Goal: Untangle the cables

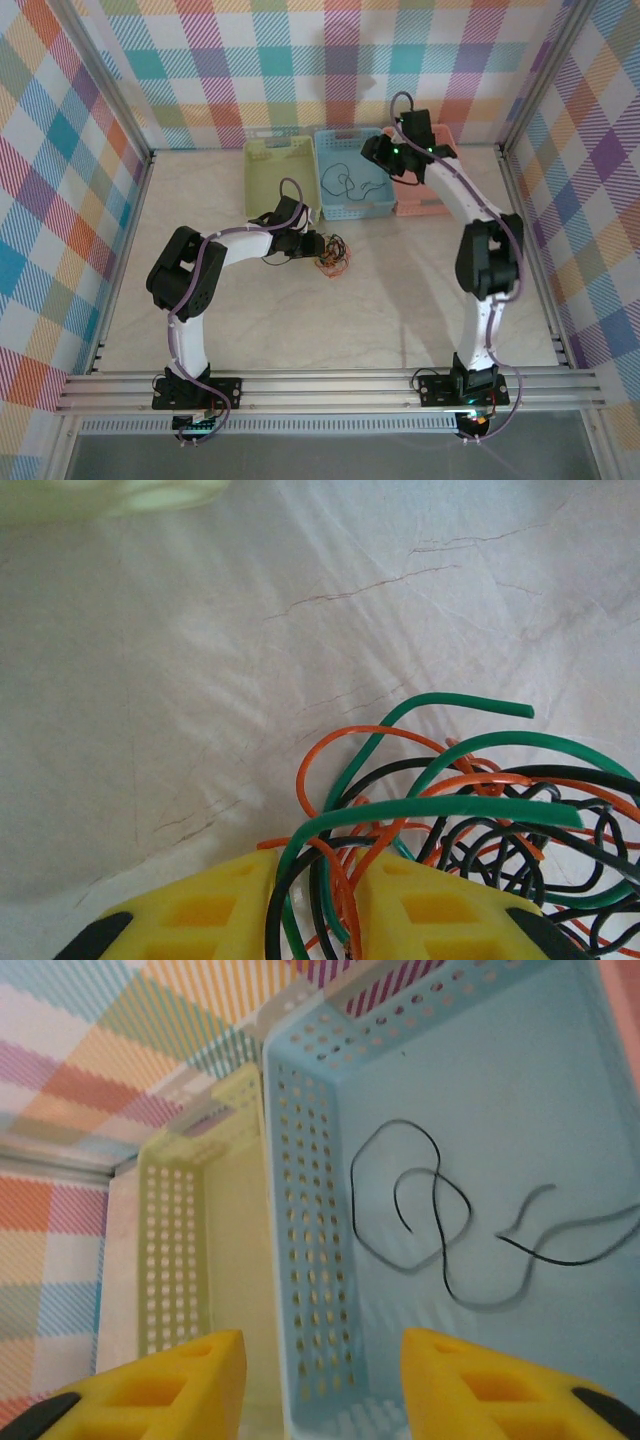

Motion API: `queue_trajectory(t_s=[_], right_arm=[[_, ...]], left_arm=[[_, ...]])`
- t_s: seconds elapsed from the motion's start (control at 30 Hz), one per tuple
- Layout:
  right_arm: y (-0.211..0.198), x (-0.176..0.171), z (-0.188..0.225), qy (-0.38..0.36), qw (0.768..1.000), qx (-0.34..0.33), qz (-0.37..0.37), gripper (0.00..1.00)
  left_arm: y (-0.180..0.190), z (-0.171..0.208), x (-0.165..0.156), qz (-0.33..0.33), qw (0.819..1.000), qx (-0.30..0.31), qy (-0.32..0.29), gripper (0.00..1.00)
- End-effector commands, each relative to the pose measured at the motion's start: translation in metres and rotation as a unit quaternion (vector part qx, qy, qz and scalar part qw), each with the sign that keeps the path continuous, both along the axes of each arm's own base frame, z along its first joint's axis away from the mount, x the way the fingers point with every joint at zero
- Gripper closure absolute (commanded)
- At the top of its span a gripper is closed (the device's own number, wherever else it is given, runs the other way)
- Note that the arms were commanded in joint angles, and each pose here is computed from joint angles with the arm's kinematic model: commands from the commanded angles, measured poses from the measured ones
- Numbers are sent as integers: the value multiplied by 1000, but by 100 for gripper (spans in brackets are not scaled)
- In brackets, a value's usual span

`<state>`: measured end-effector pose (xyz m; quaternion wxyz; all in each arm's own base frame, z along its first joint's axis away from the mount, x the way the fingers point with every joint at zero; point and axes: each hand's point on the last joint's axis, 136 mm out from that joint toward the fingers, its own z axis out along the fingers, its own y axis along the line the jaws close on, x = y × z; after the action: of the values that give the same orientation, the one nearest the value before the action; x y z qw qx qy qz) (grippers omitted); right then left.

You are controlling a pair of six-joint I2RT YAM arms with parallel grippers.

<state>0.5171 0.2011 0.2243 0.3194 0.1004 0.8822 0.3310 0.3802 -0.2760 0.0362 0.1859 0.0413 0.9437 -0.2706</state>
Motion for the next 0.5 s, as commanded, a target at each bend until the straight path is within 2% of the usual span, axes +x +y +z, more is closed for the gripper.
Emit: queue_trajectory(t_s=[0.0,0.23,0.47], right_arm=[[7,-38,36,-79,996,-5,45,58],[34,-118,-39,-86,986,-42,136,66],[65,-137,-93,-45,977,-38,206,72]], left_arm=[[1,4,2,2,1000,-6,-1,73],[1,4,2,3,1000,-6,-3,73],[1,4,2,3,1000,-6,-2,73]])
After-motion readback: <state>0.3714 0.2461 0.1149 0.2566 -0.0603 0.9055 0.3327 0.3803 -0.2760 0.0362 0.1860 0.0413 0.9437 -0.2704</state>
